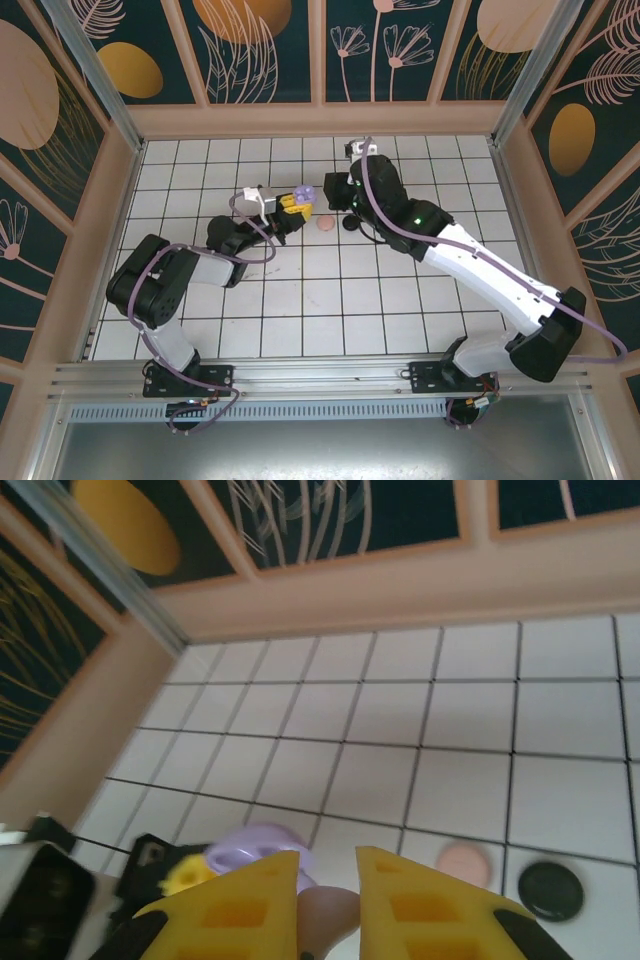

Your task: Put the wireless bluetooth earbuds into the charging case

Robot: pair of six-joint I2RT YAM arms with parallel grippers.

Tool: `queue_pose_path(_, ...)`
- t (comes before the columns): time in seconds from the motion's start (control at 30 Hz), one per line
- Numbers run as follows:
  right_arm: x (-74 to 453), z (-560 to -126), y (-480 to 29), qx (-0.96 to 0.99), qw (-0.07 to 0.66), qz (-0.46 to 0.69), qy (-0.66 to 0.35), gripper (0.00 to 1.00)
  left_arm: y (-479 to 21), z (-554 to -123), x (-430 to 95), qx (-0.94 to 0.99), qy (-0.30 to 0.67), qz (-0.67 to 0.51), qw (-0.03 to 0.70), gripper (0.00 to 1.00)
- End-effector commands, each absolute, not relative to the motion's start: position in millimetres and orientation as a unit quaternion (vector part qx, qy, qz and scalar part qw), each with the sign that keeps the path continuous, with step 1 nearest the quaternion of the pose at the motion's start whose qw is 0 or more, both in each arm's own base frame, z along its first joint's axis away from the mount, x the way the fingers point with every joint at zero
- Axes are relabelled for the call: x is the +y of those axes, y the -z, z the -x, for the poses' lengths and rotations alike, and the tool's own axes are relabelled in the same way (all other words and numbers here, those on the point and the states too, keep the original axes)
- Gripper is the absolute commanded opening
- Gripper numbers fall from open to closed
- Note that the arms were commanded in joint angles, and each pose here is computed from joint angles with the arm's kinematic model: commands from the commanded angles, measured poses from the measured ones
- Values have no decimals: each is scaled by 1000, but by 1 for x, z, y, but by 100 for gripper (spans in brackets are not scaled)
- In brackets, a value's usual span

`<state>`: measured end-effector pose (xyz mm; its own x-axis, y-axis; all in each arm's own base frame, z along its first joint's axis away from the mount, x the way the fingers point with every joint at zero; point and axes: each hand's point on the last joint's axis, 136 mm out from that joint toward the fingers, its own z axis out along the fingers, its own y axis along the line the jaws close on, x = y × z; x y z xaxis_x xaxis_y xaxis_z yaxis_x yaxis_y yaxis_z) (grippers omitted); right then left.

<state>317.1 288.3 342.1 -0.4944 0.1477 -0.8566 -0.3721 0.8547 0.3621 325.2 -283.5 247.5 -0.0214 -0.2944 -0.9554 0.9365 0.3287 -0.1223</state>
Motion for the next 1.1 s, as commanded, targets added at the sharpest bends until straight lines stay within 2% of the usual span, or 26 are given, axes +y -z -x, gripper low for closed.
queue_pose_path(0.0, 293, -310, -371, 789, 529, 100, -295, 18, -264, -316, -297, 483, 478, -356, 642, 0)
queue_pose_path(0.3, 300, -304, -364, 791, 519, 111, -305, 18, -277, -310, -309, 469, 435, -394, 660, 0)
queue_pose_path(1.07, 307, -315, -328, 813, 505, 102, -271, 18, -292, -303, -310, 452, 436, -401, 666, 0)
